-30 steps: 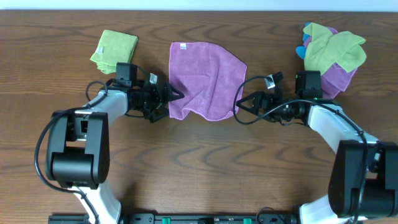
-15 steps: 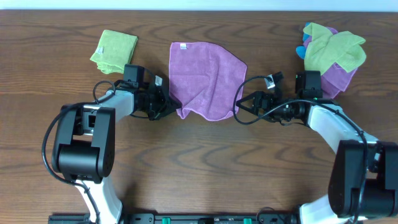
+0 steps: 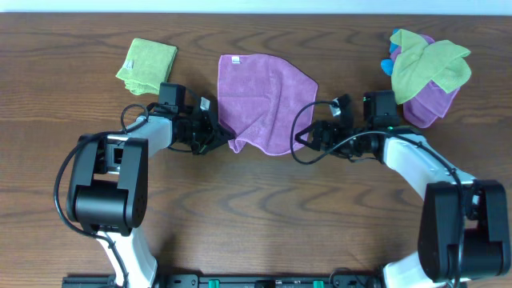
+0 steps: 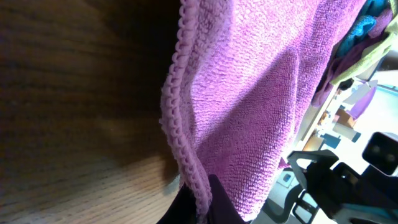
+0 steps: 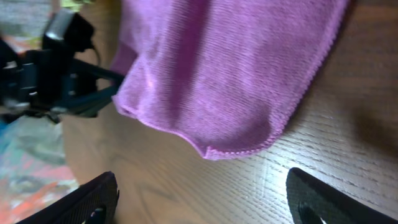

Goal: Fold the cloth
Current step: 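Grasp the near corners of the purple cloth with both grippers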

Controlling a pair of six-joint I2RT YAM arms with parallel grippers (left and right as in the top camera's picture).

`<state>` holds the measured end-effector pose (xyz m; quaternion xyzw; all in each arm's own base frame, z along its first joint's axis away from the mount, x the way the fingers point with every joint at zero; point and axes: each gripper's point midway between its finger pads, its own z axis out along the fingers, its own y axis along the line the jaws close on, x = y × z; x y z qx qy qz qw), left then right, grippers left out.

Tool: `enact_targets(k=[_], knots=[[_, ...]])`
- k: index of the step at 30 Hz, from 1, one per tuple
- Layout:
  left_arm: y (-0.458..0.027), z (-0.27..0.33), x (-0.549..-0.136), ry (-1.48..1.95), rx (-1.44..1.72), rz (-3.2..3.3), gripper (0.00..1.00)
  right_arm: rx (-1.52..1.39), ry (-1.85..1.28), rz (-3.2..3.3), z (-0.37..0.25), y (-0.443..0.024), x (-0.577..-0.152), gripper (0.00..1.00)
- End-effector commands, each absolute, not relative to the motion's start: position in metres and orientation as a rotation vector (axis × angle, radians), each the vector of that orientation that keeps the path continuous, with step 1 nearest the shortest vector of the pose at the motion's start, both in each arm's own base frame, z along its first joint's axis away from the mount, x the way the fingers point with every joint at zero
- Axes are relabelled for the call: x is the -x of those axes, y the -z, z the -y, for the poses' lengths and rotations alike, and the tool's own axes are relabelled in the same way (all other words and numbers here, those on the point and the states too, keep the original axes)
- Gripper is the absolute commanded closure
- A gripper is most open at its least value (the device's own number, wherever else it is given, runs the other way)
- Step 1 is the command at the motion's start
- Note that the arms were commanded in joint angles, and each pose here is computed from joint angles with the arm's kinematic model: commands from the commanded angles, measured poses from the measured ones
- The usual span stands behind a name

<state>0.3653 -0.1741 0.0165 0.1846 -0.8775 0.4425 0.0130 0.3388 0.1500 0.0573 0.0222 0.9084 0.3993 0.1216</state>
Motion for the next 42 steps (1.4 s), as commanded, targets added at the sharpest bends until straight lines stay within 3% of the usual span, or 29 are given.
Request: enact_targets(k=[1,9,23,31,36,39,42], knots=[[-0.020,0.178,-0.364,-1.412,-0.545,2.713,0.94,-0.148,-1.051,-2.718,-0.147,-0.042,-0.334,0.14],[-0.022,0.179,-0.363,-1.428,-0.534,2.702,0.94,-0.239,-0.945,-2.704,-0.143,-0.035,-0.345,0.16],[-0.022,0.180,-0.363,-1.429,-0.534,2.701,0.95,-0.362,-1.030,-2.744,-0.163,-0.004,-0.347,0.22],[-0.023,0.180,-0.363,-1.436,-0.531,2.695,0.94,-0.354,-1.016,-2.771,-0.174,0.003,-0.342,0.40],[-0.025,0.182,-0.362,-1.455,-0.508,2.688,0.94,-0.302,-0.971,-2.752,-0.171,0.004,-0.347,0.68],[-0.027,0.183,-0.361,-1.477,-0.486,2.678,0.94,-0.235,-0.960,-2.723,-0.169,0.002,-0.352,0.99],[-0.032,0.186,-0.359,-1.517,-0.444,2.661,0.94,-0.239,-0.959,-2.701,-0.163,-0.002,-0.357,0.99]])
